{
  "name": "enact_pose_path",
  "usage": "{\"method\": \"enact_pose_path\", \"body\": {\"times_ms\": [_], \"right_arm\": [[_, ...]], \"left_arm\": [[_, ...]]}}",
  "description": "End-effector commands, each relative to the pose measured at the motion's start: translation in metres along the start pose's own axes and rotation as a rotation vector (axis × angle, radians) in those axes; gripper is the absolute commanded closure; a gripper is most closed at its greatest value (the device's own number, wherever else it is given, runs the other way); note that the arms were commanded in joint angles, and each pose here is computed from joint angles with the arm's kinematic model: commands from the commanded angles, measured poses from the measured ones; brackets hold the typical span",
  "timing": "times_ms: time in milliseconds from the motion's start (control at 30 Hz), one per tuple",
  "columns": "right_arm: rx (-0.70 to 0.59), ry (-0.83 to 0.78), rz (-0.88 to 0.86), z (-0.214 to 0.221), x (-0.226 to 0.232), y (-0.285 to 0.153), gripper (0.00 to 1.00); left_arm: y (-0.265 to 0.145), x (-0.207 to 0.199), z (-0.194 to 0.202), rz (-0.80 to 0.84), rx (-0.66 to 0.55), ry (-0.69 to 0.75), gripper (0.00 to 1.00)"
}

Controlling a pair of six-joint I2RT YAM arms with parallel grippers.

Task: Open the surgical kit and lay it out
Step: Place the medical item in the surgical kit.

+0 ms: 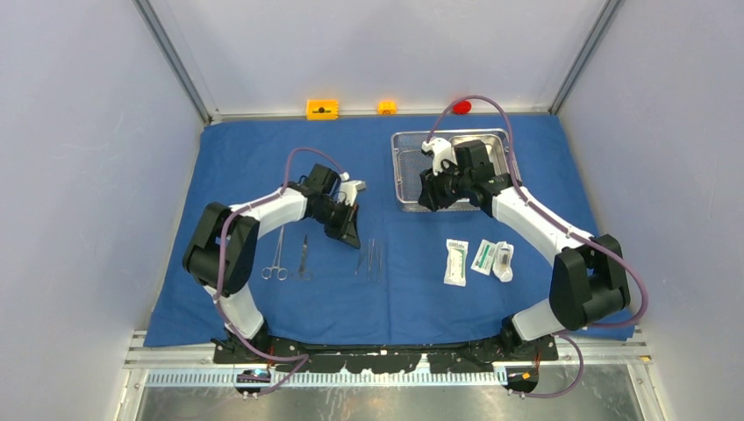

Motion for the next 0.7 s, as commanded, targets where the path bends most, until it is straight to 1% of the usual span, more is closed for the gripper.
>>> {"method": "enact_pose_path", "body": {"times_ms": [0,33,167,333,500,667], "right_arm": [[-0.028,-0.026,0.008,-0.008,-0.002,-0.001,0.56],[-0.028,-0.026,0.008,-0.008,-0.002,0.0,0.57],[-0.024,-0.027,0.014,-0.007,-0.004,0.0,0.57],[-0.022,-0.028,0.013,-0.007,-0.003,0.0,0.57],[-0.021,-0.031,0.013,-0.007,-0.004,0.001,0.57],[-0.019,-0.032,0.013,-0.006,-0.004,0.001,0.57]], "left_arm": [[-0.006,0.002,-0.007,-0.053,-0.027,0.001,1.0],[-0.005,0.003,-0.008,-0.059,-0.025,-0.004,0.99],[-0.001,0.005,-0.012,-0.061,-0.019,-0.017,0.89],[0.005,0.002,-0.014,-0.072,-0.003,-0.004,0.78],[0.011,0.005,-0.015,-0.11,0.026,-0.003,0.74],[0.017,0.007,-0.013,-0.137,0.06,0.008,0.73]]}}
Point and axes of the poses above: each gripper's point midway between its finger pads, its own y axis out along the fingers, its own x axis along the line the jaws close on, z = x × y, the point moved 5 cm from there along -y, back along the fingers, and after that the axes turned 12 degrees about y, right-handed, at the moved point
